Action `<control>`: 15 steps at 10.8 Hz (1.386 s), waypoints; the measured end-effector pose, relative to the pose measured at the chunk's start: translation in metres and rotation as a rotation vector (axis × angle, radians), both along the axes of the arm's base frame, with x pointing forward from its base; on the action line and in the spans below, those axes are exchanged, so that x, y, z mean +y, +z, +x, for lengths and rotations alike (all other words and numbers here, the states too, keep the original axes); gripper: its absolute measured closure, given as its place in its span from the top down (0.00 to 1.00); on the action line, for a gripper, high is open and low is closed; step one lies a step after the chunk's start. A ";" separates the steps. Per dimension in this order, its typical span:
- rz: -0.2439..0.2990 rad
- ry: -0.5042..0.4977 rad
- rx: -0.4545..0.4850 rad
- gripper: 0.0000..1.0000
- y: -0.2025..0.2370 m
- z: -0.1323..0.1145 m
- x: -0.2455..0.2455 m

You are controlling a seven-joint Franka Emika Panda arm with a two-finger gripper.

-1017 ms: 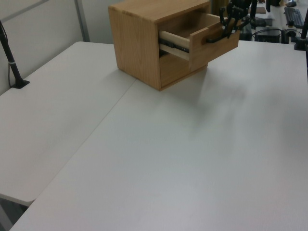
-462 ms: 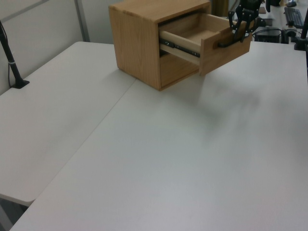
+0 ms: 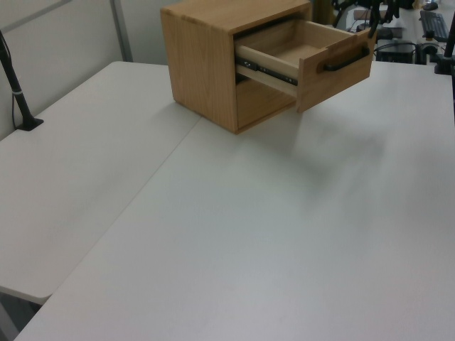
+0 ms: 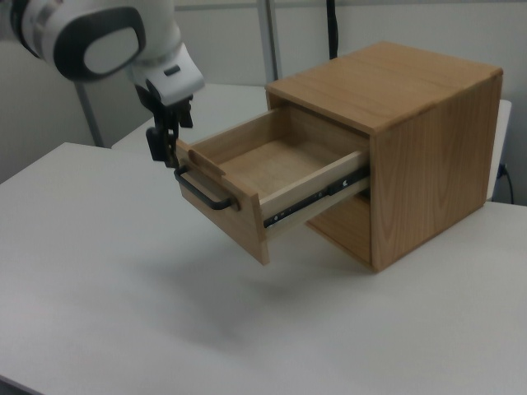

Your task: Open the drawer by sliding it

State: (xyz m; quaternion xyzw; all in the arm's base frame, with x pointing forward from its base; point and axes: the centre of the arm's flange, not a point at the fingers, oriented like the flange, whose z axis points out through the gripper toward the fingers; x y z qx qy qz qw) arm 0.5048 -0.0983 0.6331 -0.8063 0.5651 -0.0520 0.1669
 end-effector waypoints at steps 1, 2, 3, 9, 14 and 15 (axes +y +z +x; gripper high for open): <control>-0.003 0.011 -0.012 1.00 0.015 -0.004 0.002; -0.010 0.036 -0.025 1.00 0.027 -0.006 0.006; -0.028 0.114 -0.040 1.00 0.035 -0.008 0.015; -0.248 0.745 -0.042 1.00 0.014 0.004 0.098; -0.420 1.077 0.068 1.00 -0.039 0.053 0.117; -0.426 1.099 0.067 1.00 -0.041 0.063 0.114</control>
